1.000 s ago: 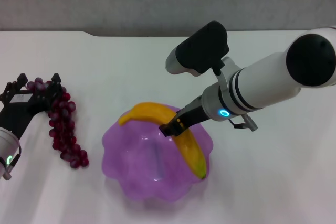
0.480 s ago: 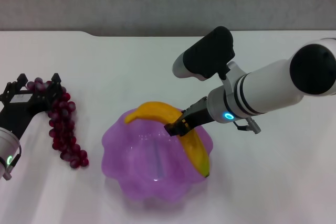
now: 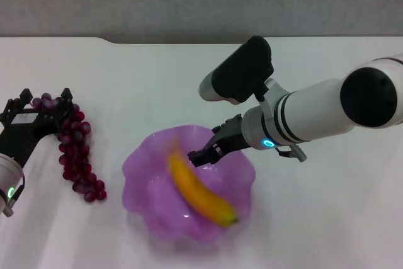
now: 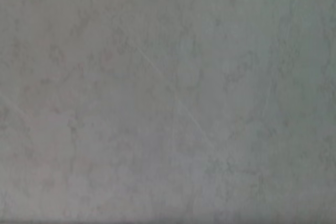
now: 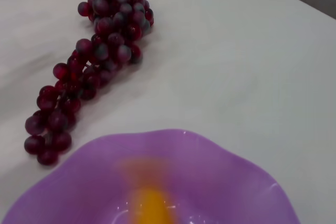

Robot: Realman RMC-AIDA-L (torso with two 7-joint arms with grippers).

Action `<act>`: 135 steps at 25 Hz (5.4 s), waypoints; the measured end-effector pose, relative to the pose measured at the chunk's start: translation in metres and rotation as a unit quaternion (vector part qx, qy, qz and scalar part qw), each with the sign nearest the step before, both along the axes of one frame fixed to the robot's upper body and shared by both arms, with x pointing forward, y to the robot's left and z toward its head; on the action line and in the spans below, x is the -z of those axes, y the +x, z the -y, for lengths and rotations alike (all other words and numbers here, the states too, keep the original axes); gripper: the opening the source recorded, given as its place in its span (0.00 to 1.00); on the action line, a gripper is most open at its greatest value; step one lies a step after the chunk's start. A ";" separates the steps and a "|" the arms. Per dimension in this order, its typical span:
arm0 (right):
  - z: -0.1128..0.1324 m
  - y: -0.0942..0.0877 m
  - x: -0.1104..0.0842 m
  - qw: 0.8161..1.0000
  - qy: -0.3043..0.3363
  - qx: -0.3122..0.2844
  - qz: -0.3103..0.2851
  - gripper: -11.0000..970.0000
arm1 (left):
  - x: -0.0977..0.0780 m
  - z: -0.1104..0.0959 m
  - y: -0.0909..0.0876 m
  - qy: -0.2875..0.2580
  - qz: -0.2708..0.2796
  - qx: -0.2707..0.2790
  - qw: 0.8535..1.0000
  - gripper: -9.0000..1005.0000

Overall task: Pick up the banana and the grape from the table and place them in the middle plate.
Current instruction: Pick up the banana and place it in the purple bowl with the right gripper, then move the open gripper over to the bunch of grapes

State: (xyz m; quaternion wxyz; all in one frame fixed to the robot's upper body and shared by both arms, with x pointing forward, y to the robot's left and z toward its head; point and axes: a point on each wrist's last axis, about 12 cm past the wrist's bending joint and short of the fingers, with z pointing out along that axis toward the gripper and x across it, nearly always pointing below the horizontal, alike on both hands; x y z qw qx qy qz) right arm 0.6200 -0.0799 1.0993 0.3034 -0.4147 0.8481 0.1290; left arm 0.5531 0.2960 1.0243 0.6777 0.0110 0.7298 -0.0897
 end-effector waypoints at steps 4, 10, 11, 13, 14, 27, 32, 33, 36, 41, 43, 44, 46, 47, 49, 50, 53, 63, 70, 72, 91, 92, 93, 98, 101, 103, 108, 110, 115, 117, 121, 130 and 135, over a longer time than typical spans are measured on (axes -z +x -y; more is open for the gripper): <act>-0.001 0.001 0.000 1.000 0.006 0.000 0.015 0.87 | 0.000 -0.001 -0.001 0.000 -0.001 -0.001 1.000 0.88; 0.004 0.000 0.000 0.997 0.036 0.007 0.061 0.93 | 0.002 -0.002 -0.002 0.000 -0.003 -0.003 1.000 0.88; 0.007 0.000 0.001 0.997 0.041 0.011 0.067 0.93 | 0.002 -0.002 -0.003 0.000 -0.003 -0.003 1.000 0.88; 0.016 -0.001 0.004 0.996 0.051 0.025 0.076 0.93 | 0.002 -0.003 -0.003 0.000 -0.004 -0.004 1.000 0.88; 0.020 -0.001 0.006 0.995 0.054 0.033 0.079 0.93 | 0.002 -0.003 -0.003 0.000 -0.004 -0.004 1.000 0.88; 0.091 -0.013 0.035 0.970 0.069 0.144 0.182 0.92 | 0.004 -0.005 -0.005 0.002 -0.009 -0.007 1.000 0.88; 0.102 -0.020 0.038 0.956 0.068 0.160 0.236 0.92 | 0.004 -0.006 -0.005 0.002 -0.010 -0.008 1.000 0.88; 0.104 -0.022 0.040 0.952 0.069 0.165 0.249 0.92 | 0.004 -0.006 -0.005 0.002 -0.010 -0.008 1.000 0.88; 0.112 -0.032 0.045 0.935 0.069 0.178 0.299 0.91 | 0.004 -0.005 -0.004 0.001 -0.009 -0.007 1.000 0.88; 0.118 -0.048 0.053 0.911 0.080 0.179 0.363 0.91 | 0.004 -0.004 -0.004 0.001 -0.010 -0.006 1.000 0.88; 0.123 -0.052 0.055 0.900 0.094 0.186 0.383 0.91 | 0.004 -0.003 -0.005 0.001 -0.010 -0.005 1.000 0.88; 0.128 -0.055 0.056 0.894 0.102 0.190 0.393 0.91 | 0.004 -0.003 -0.005 0.001 -0.010 -0.005 1.000 0.88; 0.137 -0.059 0.057 0.881 0.119 0.197 0.414 0.91 | 0.004 -0.003 -0.004 0.001 -0.009 -0.005 1.000 0.88; 0.143 -0.061 0.058 0.875 0.128 0.200 0.422 0.91 | 0.004 -0.002 -0.004 0.001 -0.009 -0.004 1.000 0.88; 0.153 -0.064 0.058 0.864 0.141 0.207 0.437 0.91 | 0.004 -0.002 -0.004 0.001 -0.009 -0.003 1.000 0.88; 0.159 -0.066 0.058 0.859 0.147 0.212 0.442 0.91 | 0.004 -0.001 -0.003 0.001 -0.009 -0.003 1.000 0.88; 0.172 -0.068 0.060 0.852 0.163 0.231 0.440 0.91 | 0.003 0.000 -0.002 0.000 -0.007 -0.001 1.000 0.88; 0.202 -0.069 0.068 0.837 0.226 0.320 0.382 0.90 | 0.001 0.006 0.001 -0.004 -0.005 0.009 1.000 0.88; 0.213 -0.064 0.075 0.853 0.185 0.326 0.363 0.90 | -0.001 0.009 0.004 -0.006 -0.002 0.014 1.000 0.88; 0.214 -0.064 0.077 0.856 0.181 0.326 0.358 0.90 | -0.002 0.010 0.004 -0.008 0.000 0.016 1.000 0.88; 0.212 -0.067 0.086 0.874 0.162 0.313 0.333 0.89 | -0.063 0.066 0.043 0.025 -0.090 0.067 0.993 0.88; 0.212 -0.067 0.086 0.875 0.161 0.313 0.332 0.89 | -0.069 0.067 0.045 0.026 -0.101 0.066 0.992 0.88; 0.212 -0.066 0.086 0.875 0.161 0.314 0.331 0.89 | -0.074 0.068 0.046 0.028 -0.113 0.064 0.991 0.88; 0.208 -0.063 0.086 0.880 0.159 0.307 0.325 0.89 | -0.095 0.067 0.052 0.063 -0.178 0.050 0.981 0.88; 0.205 -0.062 0.087 0.884 0.157 0.301 0.321 0.89 | -0.113 0.071 0.057 0.089 -0.230 0.054 0.968 0.88; 0.204 -0.062 0.087 0.886 0.155 0.300 0.317 0.89 | -0.120 0.072 0.059 0.098 -0.247 0.054 0.963 0.88; 0.201 -0.061 0.088 0.889 0.155 0.296 0.314 0.88 | -0.139 0.066 0.068 0.117 -0.305 0.043 0.944 0.88; 0.201 -0.061 0.088 0.890 0.155 0.294 0.313 0.88 | -0.145 0.064 0.071 0.116 -0.331 0.037 0.936 0.88; 0.200 -0.060 0.087 0.890 0.155 0.293 0.314 0.88 | -0.147 0.055 0.081 0.099 -0.363 0.015 0.927 0.88; 0.200 -0.060 0.087 0.890 0.156 0.293 0.314 0.88 | -0.143 0.052 0.084 0.093 -0.361 0.007 0.928 0.88; 0.199 -0.060 0.087 0.890 0.156 0.293 0.313 0.88 | -0.136 0.051 0.091 0.075 -0.345 -0.003 0.936 0.88; 0.199 -0.060 0.087 0.890 0.156 0.293 0.313 0.88 | -0.114 0.030 0.106 0.034 -0.332 -0.039 0.942 0.88; 0.199 -0.060 0.087 0.890 0.157 0.292 0.313 0.87 | -0.101 0.021 0.111 0.011 -0.338 -0.047 0.940 0.88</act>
